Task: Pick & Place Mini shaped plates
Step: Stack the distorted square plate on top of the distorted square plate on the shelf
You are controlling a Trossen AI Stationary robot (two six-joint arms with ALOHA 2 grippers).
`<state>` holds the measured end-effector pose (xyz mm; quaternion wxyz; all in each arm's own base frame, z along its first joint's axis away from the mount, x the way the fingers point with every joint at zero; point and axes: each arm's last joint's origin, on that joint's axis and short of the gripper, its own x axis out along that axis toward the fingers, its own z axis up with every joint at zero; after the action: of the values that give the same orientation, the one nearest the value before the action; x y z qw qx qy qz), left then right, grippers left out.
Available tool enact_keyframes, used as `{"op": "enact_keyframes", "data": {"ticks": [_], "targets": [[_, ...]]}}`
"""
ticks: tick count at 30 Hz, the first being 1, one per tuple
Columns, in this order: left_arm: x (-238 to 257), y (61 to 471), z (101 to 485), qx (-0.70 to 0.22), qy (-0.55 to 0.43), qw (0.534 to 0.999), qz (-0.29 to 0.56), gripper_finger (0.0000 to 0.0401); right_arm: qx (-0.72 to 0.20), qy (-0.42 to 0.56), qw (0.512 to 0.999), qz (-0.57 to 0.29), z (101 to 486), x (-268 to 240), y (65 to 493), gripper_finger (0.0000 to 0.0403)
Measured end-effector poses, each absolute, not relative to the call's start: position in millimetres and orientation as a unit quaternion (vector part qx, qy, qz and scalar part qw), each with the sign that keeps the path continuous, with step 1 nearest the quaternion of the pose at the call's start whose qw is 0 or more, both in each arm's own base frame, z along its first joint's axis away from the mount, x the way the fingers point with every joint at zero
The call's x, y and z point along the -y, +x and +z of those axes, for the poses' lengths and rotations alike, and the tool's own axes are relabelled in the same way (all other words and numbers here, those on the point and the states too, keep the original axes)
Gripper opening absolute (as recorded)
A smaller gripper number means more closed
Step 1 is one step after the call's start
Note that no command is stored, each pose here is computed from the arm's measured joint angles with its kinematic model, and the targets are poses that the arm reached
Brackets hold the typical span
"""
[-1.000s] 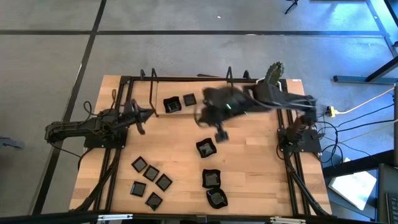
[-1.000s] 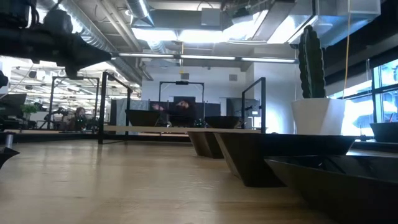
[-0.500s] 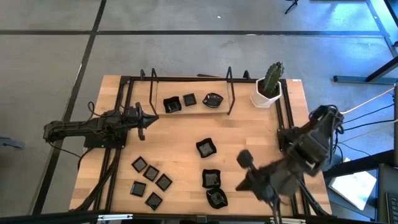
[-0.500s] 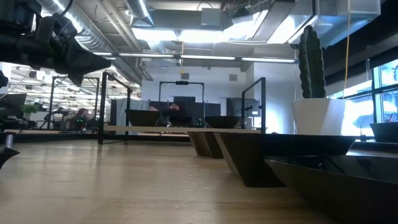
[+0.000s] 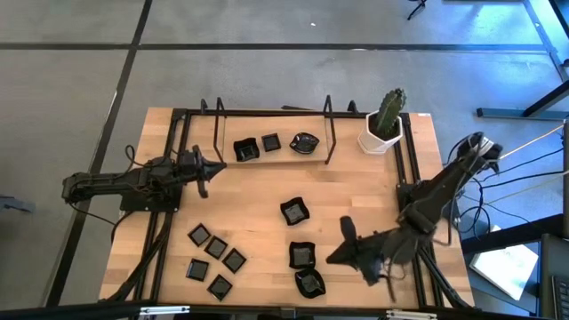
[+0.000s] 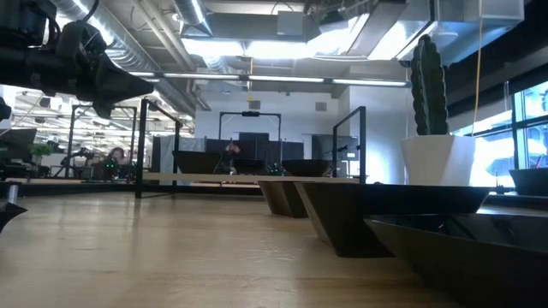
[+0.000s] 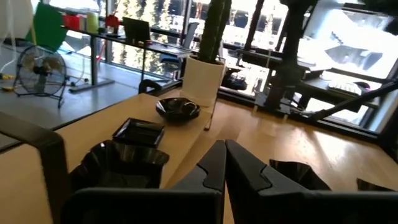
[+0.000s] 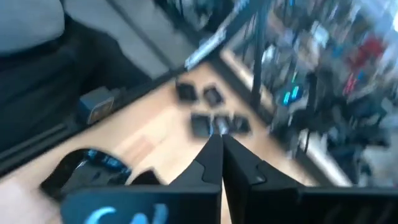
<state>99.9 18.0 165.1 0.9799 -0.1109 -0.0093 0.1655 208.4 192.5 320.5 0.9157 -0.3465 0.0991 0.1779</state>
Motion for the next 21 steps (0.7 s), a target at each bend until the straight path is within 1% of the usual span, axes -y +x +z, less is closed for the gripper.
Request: {"op": "enact_keyframes", "data": {"ticks": [4, 9, 11, 14, 17, 21], "targets": [[-16, 100, 166, 0.013, -0.114, 0.984, 0.138, 0.0004, -0.003, -0.346, 0.917, 0.197, 293, -177, 196, 0.0004], [-10, 101, 170, 0.027, -0.107, 0.988, 0.106, 0.0004, 0.082, -0.318, 0.934, 0.141, 269, -152, 191, 0.0004], [-9, 101, 169, 0.023, -0.107, 0.989, 0.097, 0.0003, 0.091, -0.298, 0.942, 0.123, 264, -141, 191, 0.0004], [-6, 102, 169, 0.022, -0.103, 0.991, 0.086, 0.0004, 0.078, -0.279, 0.951, 0.110, 255, -130, 190, 0.0004], [-5, 102, 170, 0.022, -0.091, 0.992, 0.079, 0.0003, 0.064, -0.278, 0.952, 0.109, 245, -123, 191, 0.0004], [-3, 102, 169, 0.020, -0.102, 0.992, 0.071, 0.0004, 0.053, -0.270, 0.955, 0.112, 237, -115, 193, 0.0004]]}}
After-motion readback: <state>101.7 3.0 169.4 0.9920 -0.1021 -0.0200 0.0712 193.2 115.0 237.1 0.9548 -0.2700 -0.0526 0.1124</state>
